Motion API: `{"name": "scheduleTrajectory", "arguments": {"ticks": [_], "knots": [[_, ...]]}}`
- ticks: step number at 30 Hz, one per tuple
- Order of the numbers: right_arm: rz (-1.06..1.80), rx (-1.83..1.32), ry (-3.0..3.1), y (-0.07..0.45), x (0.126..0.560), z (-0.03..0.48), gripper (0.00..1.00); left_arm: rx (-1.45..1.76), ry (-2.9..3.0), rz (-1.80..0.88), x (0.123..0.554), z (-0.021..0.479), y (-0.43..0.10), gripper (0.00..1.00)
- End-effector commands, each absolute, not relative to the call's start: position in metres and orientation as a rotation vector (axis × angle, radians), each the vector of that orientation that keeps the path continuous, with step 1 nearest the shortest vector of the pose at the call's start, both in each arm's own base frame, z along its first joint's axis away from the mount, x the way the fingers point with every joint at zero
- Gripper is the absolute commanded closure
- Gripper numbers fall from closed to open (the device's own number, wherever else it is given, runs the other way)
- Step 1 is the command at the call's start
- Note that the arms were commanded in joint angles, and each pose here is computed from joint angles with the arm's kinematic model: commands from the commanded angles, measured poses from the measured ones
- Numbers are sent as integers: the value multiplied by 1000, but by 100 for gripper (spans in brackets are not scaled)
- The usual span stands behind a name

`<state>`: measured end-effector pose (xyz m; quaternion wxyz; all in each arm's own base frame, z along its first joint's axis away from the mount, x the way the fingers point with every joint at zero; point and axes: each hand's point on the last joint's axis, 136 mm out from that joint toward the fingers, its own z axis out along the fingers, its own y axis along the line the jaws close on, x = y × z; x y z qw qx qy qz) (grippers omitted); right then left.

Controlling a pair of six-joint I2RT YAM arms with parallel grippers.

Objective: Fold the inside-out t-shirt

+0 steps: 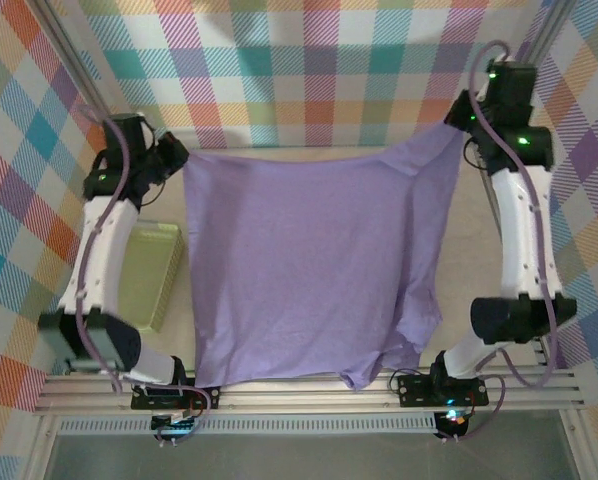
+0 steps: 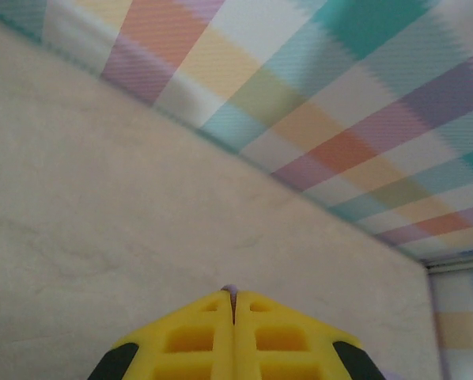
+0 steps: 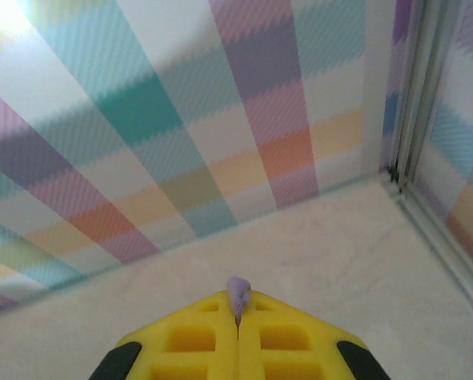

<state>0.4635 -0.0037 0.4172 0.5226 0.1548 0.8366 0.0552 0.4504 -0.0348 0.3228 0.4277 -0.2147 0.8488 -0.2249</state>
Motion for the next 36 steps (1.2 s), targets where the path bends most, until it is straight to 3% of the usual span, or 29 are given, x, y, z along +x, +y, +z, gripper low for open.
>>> {"name": "scheduleTrajectory", "arguments": {"ticks": [1, 6, 13, 16, 28, 36], "knots": [[176, 395, 2018, 0, 503, 380, 100, -531, 2186, -527, 483, 283, -47, 100], [156, 438, 2177, 2, 551, 288, 100, -594, 2346, -442, 532, 199, -49, 100], [105, 469, 2271, -2, 595, 227, 100, -607, 2398, -334, 579, 150, -46, 100], [91, 485, 2276, -5, 608, 222, 100, -595, 2387, -282, 594, 150, -41, 100], [158, 492, 2116, -5, 635, 277, 100, -661, 2308, -233, 616, 179, -4, 100], [217, 479, 2256, 12, 610, 254, 100, -642, 2351, -296, 600, 175, -13, 100]]}}
